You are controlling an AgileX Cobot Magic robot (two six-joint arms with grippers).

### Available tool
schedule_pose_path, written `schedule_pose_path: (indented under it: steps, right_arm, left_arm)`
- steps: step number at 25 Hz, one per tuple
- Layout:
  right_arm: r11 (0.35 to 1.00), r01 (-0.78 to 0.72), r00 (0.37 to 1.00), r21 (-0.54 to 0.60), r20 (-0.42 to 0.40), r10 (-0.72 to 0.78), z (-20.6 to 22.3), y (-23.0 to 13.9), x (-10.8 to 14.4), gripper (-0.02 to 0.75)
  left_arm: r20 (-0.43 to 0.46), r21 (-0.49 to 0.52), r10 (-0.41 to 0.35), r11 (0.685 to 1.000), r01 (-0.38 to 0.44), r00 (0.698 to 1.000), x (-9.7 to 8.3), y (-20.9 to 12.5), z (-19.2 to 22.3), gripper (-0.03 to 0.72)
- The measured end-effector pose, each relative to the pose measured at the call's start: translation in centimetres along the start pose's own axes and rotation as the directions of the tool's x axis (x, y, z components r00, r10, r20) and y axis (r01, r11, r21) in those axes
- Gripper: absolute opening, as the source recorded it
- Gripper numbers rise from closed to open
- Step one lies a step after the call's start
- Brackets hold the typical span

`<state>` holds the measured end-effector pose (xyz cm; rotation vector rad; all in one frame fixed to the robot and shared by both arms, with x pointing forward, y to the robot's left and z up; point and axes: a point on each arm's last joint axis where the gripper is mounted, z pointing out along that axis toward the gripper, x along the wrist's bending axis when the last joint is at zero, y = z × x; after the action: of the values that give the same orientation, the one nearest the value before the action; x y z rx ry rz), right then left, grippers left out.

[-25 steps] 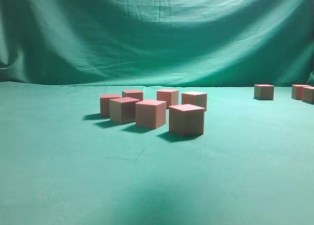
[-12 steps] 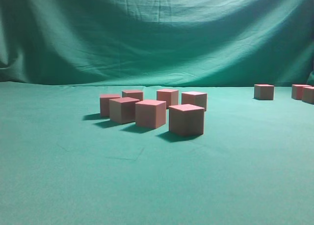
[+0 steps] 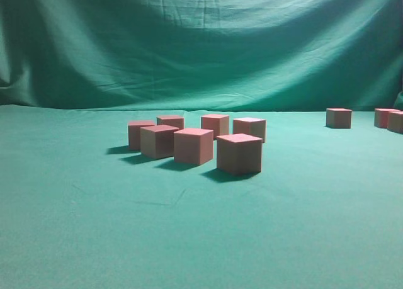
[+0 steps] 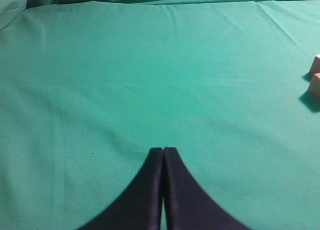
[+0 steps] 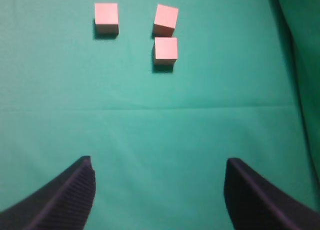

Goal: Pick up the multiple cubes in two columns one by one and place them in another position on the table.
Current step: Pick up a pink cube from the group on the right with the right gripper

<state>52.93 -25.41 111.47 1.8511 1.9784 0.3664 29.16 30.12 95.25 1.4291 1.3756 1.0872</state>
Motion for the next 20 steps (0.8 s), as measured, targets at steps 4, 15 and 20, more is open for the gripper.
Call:
schedule_pose_path:
  steps: [4,15,20]
  right_arm:
    - [0.995,-0.050,0.996,0.085,-0.069,0.056,3.9,1.0,-1.4,0.540]
    - [0.992,-0.058,0.979,0.114,-0.188,0.079,13.6,6.3,-6.6,0.540]
    - [0.991,0.040,0.975,0.125,-0.221,-0.011,17.8,7.3,-5.8,0.540]
  left_arm:
    - [0.000,0.000,0.000,1.000,0.000,1.000,0.0,0.0,0.0,0.000]
    - [0.000,0.000,0.000,1.000,0.000,1.000,0.0,0.0,0.0,0.000]
    - [0.000,0.000,0.000,1.000,0.000,1.000,0.0,0.0,0.0,0.000]
